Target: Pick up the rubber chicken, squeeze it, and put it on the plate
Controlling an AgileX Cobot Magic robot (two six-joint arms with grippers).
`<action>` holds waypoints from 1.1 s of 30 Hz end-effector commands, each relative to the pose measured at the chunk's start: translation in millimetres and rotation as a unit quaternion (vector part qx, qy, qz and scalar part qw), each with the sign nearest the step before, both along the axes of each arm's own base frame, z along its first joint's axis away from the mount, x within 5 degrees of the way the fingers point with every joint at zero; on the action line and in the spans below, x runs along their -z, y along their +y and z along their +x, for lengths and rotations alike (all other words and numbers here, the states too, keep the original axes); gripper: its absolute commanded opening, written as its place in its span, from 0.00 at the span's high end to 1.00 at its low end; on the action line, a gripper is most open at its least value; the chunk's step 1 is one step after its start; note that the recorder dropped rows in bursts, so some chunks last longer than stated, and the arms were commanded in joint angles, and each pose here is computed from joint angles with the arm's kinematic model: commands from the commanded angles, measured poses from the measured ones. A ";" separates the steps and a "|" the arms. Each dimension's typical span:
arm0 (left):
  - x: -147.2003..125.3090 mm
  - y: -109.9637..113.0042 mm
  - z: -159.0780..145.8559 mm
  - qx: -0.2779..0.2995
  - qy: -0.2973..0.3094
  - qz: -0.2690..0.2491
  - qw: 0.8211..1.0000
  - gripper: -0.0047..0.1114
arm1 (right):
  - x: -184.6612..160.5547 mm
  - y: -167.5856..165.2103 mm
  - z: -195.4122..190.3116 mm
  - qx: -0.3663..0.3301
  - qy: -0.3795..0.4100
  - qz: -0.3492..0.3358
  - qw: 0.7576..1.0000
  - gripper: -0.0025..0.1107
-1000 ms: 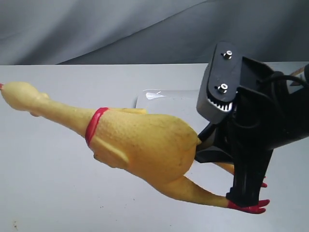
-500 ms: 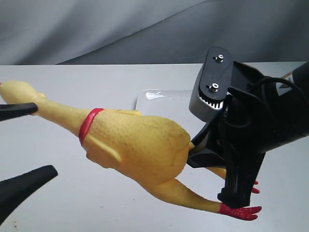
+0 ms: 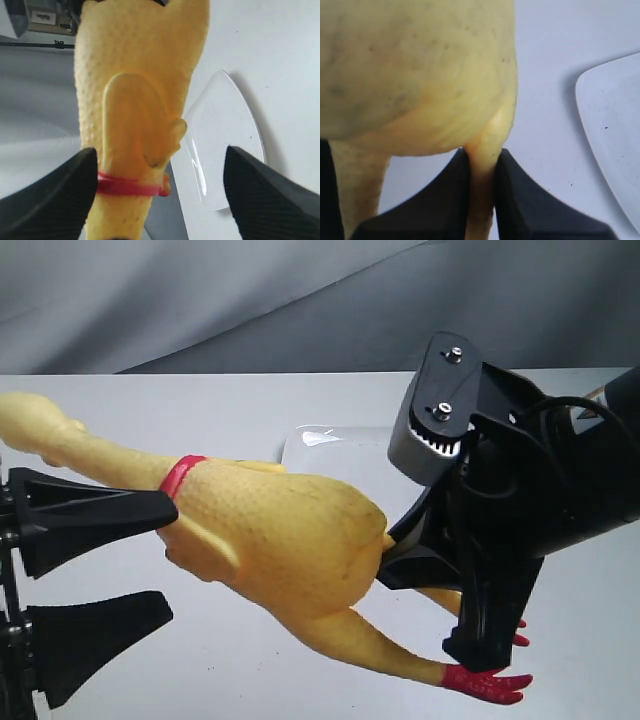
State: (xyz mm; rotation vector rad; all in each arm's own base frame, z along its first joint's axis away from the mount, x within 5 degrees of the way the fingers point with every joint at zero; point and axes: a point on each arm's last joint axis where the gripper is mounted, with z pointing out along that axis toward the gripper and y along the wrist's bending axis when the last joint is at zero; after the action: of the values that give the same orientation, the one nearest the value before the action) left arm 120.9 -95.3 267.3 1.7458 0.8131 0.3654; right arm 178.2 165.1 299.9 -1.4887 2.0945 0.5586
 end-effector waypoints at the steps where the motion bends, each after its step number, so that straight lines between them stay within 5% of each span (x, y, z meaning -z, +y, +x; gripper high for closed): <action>1: 3.0 -5.3 3.7 0.009 -0.031 0.039 0.999 0.38 | -3.6 2.1 -0.6 0.000 0.002 0.015 1.000 0.98; 14: -27.5 -16.7 9.6 0.013 -0.051 -0.058 0.997 0.39 | -4.6 3.6 -1.6 0.003 0.011 0.026 1.000 0.98; 24: 0.5 -29.2 30.8 0.026 -0.014 0.004 1.000 0.39 | -5.3 4.9 -4.0 -0.001 0.025 0.035 0.999 0.98; 33: -1.8 -32.5 26.9 0.056 -0.026 -0.003 0.998 0.44 | -5.0 4.8 -5.2 -0.004 0.031 0.034 0.999 0.98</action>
State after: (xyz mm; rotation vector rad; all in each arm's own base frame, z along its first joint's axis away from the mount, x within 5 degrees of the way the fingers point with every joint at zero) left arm 148.1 -125.3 268.3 1.7591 0.6934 0.3424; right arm 174.3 166.9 298.9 -1.4935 2.1192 0.6264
